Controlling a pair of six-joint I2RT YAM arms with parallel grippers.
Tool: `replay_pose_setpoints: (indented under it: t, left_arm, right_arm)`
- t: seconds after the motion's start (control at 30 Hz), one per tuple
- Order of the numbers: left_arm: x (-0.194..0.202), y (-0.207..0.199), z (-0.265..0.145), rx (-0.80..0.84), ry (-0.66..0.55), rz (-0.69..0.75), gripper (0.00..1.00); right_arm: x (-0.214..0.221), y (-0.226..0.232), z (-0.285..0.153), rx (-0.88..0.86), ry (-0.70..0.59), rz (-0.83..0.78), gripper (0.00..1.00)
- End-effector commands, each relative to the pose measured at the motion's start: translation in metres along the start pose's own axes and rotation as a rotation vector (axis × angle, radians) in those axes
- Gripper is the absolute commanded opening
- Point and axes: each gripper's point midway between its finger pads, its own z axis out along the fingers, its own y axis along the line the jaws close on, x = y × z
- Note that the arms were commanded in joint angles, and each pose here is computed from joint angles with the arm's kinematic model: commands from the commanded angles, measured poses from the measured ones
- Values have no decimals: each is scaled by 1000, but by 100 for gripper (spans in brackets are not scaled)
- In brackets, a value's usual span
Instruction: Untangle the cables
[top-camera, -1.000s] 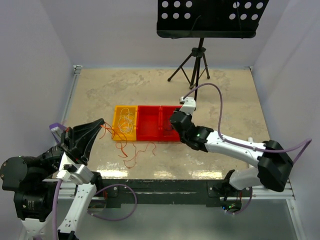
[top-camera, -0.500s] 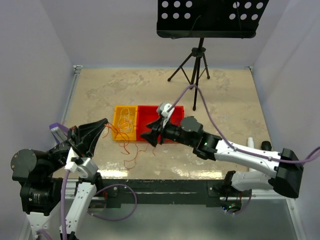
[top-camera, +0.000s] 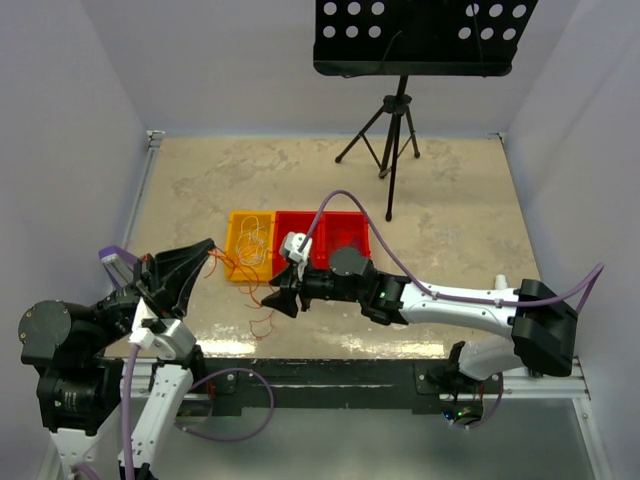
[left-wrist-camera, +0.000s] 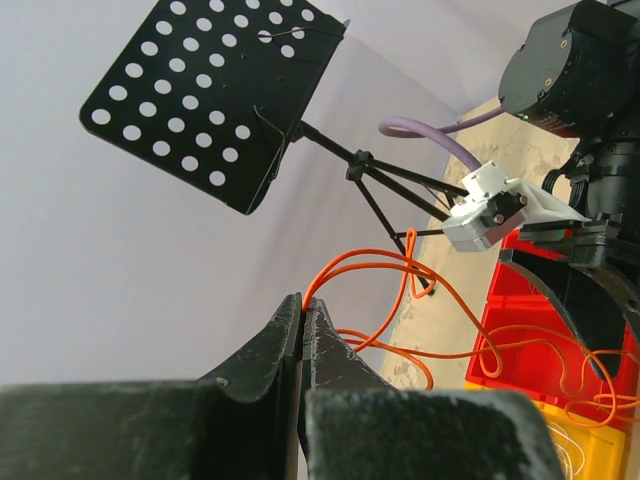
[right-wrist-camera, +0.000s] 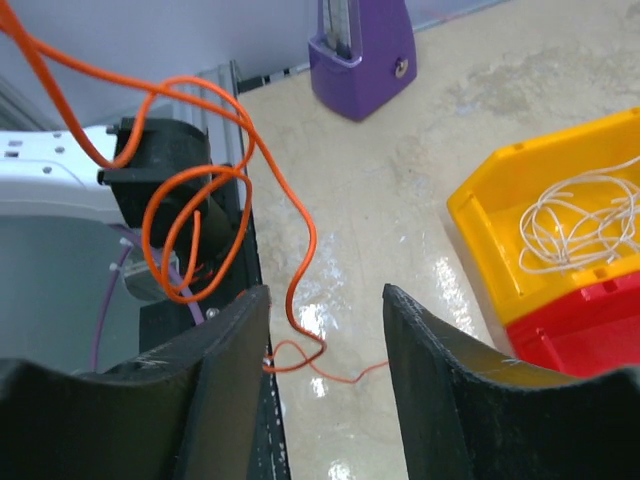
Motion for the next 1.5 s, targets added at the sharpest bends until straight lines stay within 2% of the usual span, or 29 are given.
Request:
replay_pose_setpoints:
  t: [0.0,0.07,0.2,0.23,0.37,0.43,0.63,0.9,1.07,1.2,1.27,1.37,1.47]
  left_arm:
    - [-11,5,-2,-8,-16,21,0]
    - [-14,5,-3,-9,-22,15,0]
    - [-18,8,-5,-25,-19,-1,0]
    - [-17,9,-5,-34,-10,-5,0]
    - [0,5,-10,-51,58,-14,0]
    - [16,-4,-13,-40,110,-10,0]
    - [70,-51,-24,51,252,13,0]
    - [122,-104,-39,194,376,52,0]
    - [143,-133,-48,299,427,52,0]
    - [145,-145,-49,329,425,-1,34]
    - [145,-155,-52,369,423,-19,63]
    - [148,-166,-56,410,432,-44,93]
    - [144,-157,-51,370,421,-66,96]
  right_arm:
    - [-42,3,3,-5,-152,-23,50]
    - [-45,0,4,12,-170,-11,37]
    - [-48,-22,1,143,-175,13,3]
    - [-46,-30,-1,194,-162,22,0]
    - [-55,-75,-35,503,-179,69,0]
    - [-68,-77,-59,557,-224,83,0]
    - [-119,-66,-118,590,-381,96,0]
    - [-181,-57,-159,640,-474,51,0]
    - [-217,-49,-166,627,-513,5,0]
    - [-224,-42,-151,583,-468,-28,0]
    - [-223,-40,-146,567,-450,-37,0]
    - [-223,-36,-140,538,-432,-55,0]
    - [-219,-32,-136,509,-396,-60,0]
